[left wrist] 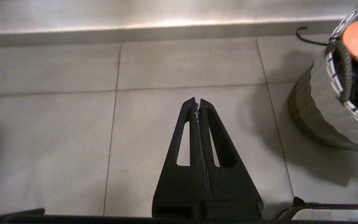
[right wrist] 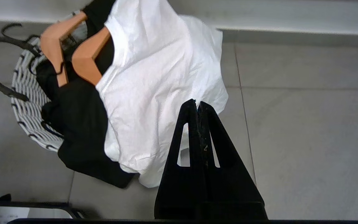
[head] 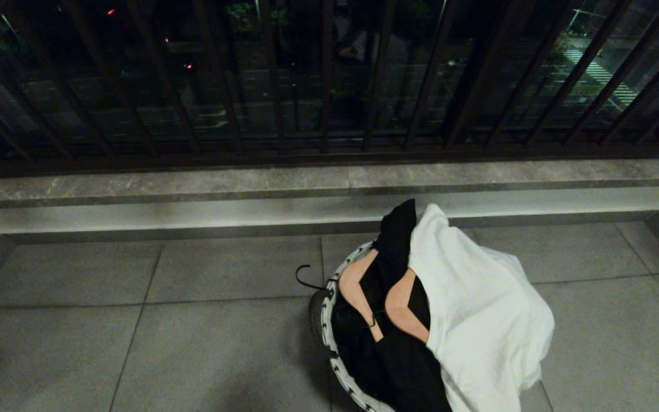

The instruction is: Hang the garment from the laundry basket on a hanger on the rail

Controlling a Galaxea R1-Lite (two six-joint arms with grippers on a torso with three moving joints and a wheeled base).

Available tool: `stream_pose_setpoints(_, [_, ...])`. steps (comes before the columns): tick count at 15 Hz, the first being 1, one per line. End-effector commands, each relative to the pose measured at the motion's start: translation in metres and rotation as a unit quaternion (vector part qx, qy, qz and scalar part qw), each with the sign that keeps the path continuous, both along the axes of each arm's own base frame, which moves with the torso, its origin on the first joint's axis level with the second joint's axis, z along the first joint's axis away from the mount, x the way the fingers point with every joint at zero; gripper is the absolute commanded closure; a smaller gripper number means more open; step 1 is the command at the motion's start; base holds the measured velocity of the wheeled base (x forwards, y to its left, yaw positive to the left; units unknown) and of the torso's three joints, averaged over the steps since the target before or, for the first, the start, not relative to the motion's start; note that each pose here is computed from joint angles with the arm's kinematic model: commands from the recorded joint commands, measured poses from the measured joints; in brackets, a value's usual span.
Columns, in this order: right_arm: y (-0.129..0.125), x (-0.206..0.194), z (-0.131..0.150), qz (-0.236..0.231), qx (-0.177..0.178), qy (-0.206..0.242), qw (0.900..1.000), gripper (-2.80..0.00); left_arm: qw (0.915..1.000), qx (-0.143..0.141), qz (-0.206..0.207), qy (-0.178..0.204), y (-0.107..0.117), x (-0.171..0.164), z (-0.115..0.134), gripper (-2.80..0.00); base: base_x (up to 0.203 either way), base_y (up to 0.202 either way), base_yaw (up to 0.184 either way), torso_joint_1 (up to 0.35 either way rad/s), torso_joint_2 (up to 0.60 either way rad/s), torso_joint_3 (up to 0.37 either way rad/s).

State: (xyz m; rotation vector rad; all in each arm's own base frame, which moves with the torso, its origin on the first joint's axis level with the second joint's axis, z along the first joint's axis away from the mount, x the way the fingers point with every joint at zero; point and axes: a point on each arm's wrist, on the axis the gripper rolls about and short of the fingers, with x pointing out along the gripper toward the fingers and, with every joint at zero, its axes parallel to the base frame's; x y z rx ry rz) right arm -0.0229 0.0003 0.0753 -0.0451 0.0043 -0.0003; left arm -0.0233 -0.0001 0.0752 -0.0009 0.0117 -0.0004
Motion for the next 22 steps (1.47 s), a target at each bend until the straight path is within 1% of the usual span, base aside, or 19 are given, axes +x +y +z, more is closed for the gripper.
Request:
stream_pose_setpoints(1, [0.0, 0.0, 0.0, 0.0, 0.0, 0.001, 1.0, 0.0, 1.0, 0.0, 0.0, 0.0, 0.0, 0.0, 0.0, 0.0, 0.0, 0.0, 0.0, 0.006, 0.0, -0.202])
stream_pose_setpoints(10, [0.0, -0.001, 0.001, 0.001, 0.0, 0.002, 1.0, 0.0, 1.0, -0.003, 0.0, 0.0, 0.0, 0.0, 0.0, 0.0, 0.0, 0.0, 0.0, -0.002, 0.0, -0.189])
stream_pose_setpoints(11, [0.0, -0.002, 0.009, 0.004, 0.0, -0.001, 1.0, 0.0, 1.0, -0.003, 0.0, 0.0, 0.0, 0.0, 0.0, 0.0, 0.0, 0.0, 0.0, -0.002, 0.0, -0.058])
stream_pose_setpoints(12, [0.0, -0.004, 0.024, 0.01, 0.0, -0.002, 1.0, 0.0, 1.0, -0.003, 0.0, 0.0, 0.0, 0.0, 0.0, 0.0, 0.0, 0.0, 0.0, 0.005, 0.01, -0.027])
stream_pose_setpoints(13, [0.001, -0.003, 0.042, 0.021, 0.0, 0.011, 1.0, 0.0, 1.0, -0.003, 0.0, 0.0, 0.0, 0.0, 0.0, 0.0, 0.0, 0.0, 0.0, 0.0, 0.0, 0.0])
stream_pose_setpoints(14, [0.002, 0.004, 0.061, 0.041, -0.003, 0.04, 0.998, 0.0, 1.0, -0.003, 0.0, 0.0, 0.0, 0.0, 0.0, 0.0, 0.0, 0.0, 0.0, 0.0, 0.0, 0.0])
stream_pose_setpoints(15, [0.003, 0.019, 0.078, 0.067, -0.009, 0.083, 0.994, 0.0, 1.0, -0.003, 0.0, 0.0, 0.0, 0.0, 0.0, 0.0, 0.0, 0.0, 0.0, 0.0, 0.0, 0.0])
stream_pose_setpoints(16, [0.004, 0.037, 0.09, 0.095, -0.02, 0.13, 0.987, 0.0, 1.0, -0.003, 0.0, 0.0, 0.0, 0.0, 0.0, 0.0, 0.0, 0.0, 0.0, 0.0, 0.0, 0.0])
stream_pose_setpoints(17, [0.005, 0.061, 0.099, 0.127, -0.032, 0.18, 0.975, 0.0, 1.0, -0.003, 0.0, 0.0, 0.0, 0.0, 0.0, 0.0, 0.0, 0.0, 0.0, 0.0, 0.0, 0.0])
stream_pose_setpoints(18, [0.007, 0.085, 0.104, 0.162, -0.046, 0.225, 0.96, 0.0, 1.0, -0.003, 0.0, 0.0, 0.0, 0.0, 0.0, 0.0, 0.0, 0.0, 0.0, 0.0, 0.0, 0.0])
stream_pose_setpoints(19, [0.011, 0.108, 0.106, 0.199, -0.065, 0.262, 0.942, 0.0, 1.0, -0.002, 0.0, 0.0, 0.0, 0.0, 0.0, 0.0, 0.0, 0.0, 0.0, 0.0, 0.0, 0.0])
stream_pose_setpoints(20, [0.017, 0.131, 0.107, 0.242, -0.095, 0.29, 0.921, 0.0, 1.0, -0.002, 0.0, 0.0, 0.0, 0.0, 0.0, 0.0, 0.0, 0.0, 0.0, 0.0, 0.0, 0.0])
stream_pose_setpoints(22, [0.038, 0.168, 0.106, 0.316, -0.166, 0.325, 0.876, 0.0, 1.0, -0.002, 0.0, 0.0, 0.0, 0.0, 0.0, 0.0, 0.0, 0.0, 0.0, 0.0, 0.0, 0.0])
